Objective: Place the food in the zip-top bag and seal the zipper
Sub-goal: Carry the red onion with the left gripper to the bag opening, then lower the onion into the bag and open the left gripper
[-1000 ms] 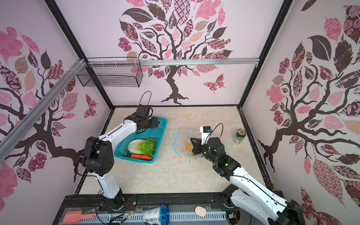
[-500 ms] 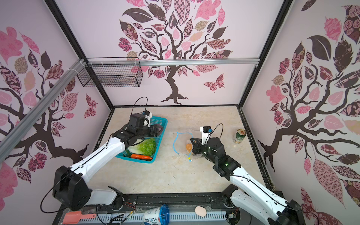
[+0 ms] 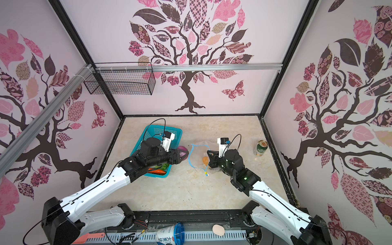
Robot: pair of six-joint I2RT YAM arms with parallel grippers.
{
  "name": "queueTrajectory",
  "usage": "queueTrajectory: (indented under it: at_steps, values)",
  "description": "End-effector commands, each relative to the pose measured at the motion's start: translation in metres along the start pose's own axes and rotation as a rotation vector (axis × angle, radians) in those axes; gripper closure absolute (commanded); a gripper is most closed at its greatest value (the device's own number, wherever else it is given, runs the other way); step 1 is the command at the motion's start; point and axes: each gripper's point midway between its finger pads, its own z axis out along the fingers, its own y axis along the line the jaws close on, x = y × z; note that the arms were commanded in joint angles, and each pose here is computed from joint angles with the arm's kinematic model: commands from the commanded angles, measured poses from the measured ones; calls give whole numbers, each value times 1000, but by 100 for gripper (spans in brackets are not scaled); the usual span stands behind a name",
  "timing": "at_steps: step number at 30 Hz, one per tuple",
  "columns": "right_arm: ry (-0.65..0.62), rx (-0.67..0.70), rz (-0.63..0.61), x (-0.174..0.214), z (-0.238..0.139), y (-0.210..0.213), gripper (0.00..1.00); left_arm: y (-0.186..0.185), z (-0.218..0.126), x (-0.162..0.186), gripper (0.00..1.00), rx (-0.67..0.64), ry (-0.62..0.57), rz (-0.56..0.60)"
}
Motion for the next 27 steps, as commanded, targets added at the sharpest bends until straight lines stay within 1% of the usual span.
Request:
queueTrajectory:
  at_steps: [1,5,8,12,19,27]
  values:
    - [-26,0,5,-15,-1,7,100,-17,12,-5,39,56,-52,41]
    - [-20,2,5,-16,-2,8,100,-23,31,2,39,46,-22,98]
    - [-15,0,7,-16,-2,8,100,-23,45,16,39,39,30,137]
    - [-7,-9,10,-14,-2,9,100,-18,62,30,39,13,73,151]
    - [3,-6,13,-9,-1,7,100,-14,89,26,39,2,40,136]
    - [-2,-20,17,-8,-2,8,100,-7,124,28,39,-62,64,174]
